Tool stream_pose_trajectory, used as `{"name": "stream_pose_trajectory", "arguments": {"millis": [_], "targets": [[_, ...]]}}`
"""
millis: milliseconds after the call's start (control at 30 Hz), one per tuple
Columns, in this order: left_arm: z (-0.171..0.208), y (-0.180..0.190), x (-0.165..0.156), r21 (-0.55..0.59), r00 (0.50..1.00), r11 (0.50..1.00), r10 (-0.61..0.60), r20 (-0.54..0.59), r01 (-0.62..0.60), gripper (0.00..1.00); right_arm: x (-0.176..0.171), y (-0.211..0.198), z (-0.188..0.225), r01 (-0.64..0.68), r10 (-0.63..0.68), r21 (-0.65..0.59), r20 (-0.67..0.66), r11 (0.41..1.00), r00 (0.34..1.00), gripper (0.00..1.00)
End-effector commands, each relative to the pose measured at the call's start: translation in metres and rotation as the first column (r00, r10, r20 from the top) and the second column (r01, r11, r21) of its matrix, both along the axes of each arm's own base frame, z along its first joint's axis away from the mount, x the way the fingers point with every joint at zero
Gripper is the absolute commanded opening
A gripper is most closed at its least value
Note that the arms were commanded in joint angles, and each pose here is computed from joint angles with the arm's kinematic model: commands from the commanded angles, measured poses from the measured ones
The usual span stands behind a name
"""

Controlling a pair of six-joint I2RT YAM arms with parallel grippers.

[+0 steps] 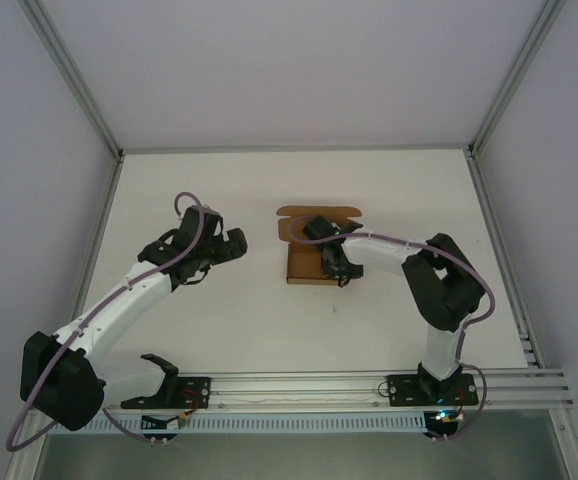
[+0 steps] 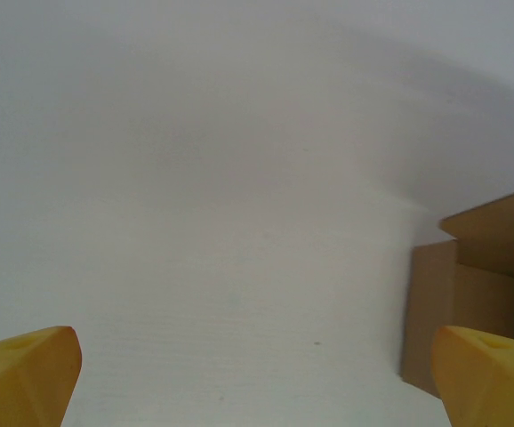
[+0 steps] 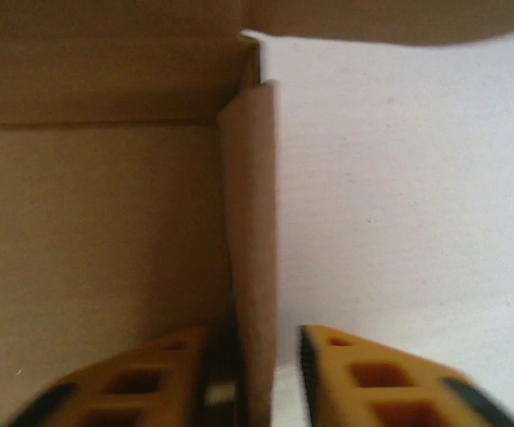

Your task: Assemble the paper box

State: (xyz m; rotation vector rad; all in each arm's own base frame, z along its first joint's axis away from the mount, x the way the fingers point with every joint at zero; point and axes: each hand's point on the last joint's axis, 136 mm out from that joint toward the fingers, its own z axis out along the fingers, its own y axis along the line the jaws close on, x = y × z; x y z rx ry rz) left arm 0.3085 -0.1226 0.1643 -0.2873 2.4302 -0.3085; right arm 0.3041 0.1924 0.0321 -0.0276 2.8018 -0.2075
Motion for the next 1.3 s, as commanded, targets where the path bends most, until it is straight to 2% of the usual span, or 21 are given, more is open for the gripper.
{"name": "stream_pose_trajectory", "arguments": {"millis": [0, 200, 233, 267, 333, 367, 433, 500, 567, 667, 733, 867, 967, 1100, 1133, 1267], "targets": [[0.009, -0.023, 0.004, -0.047, 0.993, 0.993, -0.107, 0.046, 0.109, 1.0, 0.004, 0.008, 0.034, -0.013, 0.006, 0.082, 0.086, 0.997, 0.996, 0.48], [0.01, -0.047, 0.01, -0.065, 0.977, 0.976, -0.205, 0.064, 0.209, 1.0, 0.008, 0.003, 0.077, -0.063, 0.039, 0.117, 0.199, 0.991, 0.979, 0.62], [0.01, -0.053, 0.011, -0.068, 0.969, 0.968, -0.237, 0.069, 0.241, 1.0, 0.009, 0.0, 0.085, -0.071, 0.043, 0.119, 0.224, 0.99, 0.974, 0.67], [0.012, -0.059, 0.013, -0.07, 0.961, 0.96, -0.267, 0.077, 0.272, 1.0, 0.011, -0.003, 0.092, -0.09, 0.058, 0.118, 0.252, 0.989, 0.966, 0.73], [0.015, -0.071, 0.02, -0.059, 0.936, 0.937, -0.339, 0.094, 0.345, 1.0, 0.018, -0.01, 0.109, -0.153, 0.11, 0.108, 0.328, 0.982, 0.938, 1.0], [0.016, -0.076, 0.023, -0.044, 0.923, 0.925, -0.371, 0.097, 0.377, 1.0, 0.021, -0.012, 0.115, -0.21, 0.16, 0.109, 0.355, 0.972, 0.921, 1.0], [0.018, -0.086, 0.032, 0.002, 0.885, 0.891, -0.453, 0.107, 0.455, 1.0, 0.027, -0.005, 0.13, -0.397, 0.314, 0.141, 0.403, 0.907, 0.86, 1.0], [0.022, -0.099, 0.04, 0.05, 0.83, 0.838, -0.545, 0.12, 0.543, 1.0, 0.026, 0.006, 0.143, -0.601, 0.493, 0.142, 0.442, 0.787, 0.749, 1.0], [0.024, -0.109, 0.049, 0.089, 0.774, 0.785, -0.619, 0.134, 0.613, 1.0, 0.027, 0.011, 0.154, -0.727, 0.603, 0.119, 0.477, 0.677, 0.64, 1.0], [0.026, -0.121, 0.062, 0.108, 0.704, 0.717, -0.697, 0.138, 0.688, 1.0, 0.023, 0.018, 0.161, -0.837, 0.703, 0.143, 0.48, 0.528, 0.525, 1.0], [0.023, -0.131, 0.065, 0.105, 0.648, 0.657, -0.754, 0.11, 0.747, 1.0, 0.023, 0.02, 0.155, -0.872, 0.765, 0.143, 0.429, 0.468, 0.481, 1.0], [0.008, -0.148, 0.07, 0.079, 0.538, 0.539, -0.842, 0.033, 0.839, 1.0, 0.033, 0.015, 0.132, -0.887, 0.835, 0.15, 0.298, 0.437, 0.462, 0.95], [0.001, -0.156, 0.072, 0.068, 0.483, 0.483, -0.875, 0.016, 0.873, 0.99, 0.038, 0.01, 0.123, -0.891, 0.86, 0.148, 0.236, 0.429, 0.453, 0.9], [-0.005, -0.153, 0.078, 0.103, 0.46, 0.455, -0.888, -0.029, 0.885, 0.83, 0.046, 0.001, 0.12, -0.897, 0.878, 0.127, 0.185, 0.424, 0.441, 0.84], [-0.007, -0.153, 0.077, 0.099, 0.448, 0.443, -0.893, -0.043, 0.891, 0.79, 0.047, 0.001, 0.122, -0.898, 0.88, 0.128, 0.184, 0.421, 0.439, 0.8], [-0.016, -0.148, 0.071, 0.095, 0.416, 0.408, -0.903, -0.103, 0.908, 0.67, 0.059, -0.003, 0.127, -0.898, 0.877, 0.106, 0.192, 0.428, 0.441, 0.78]]}}
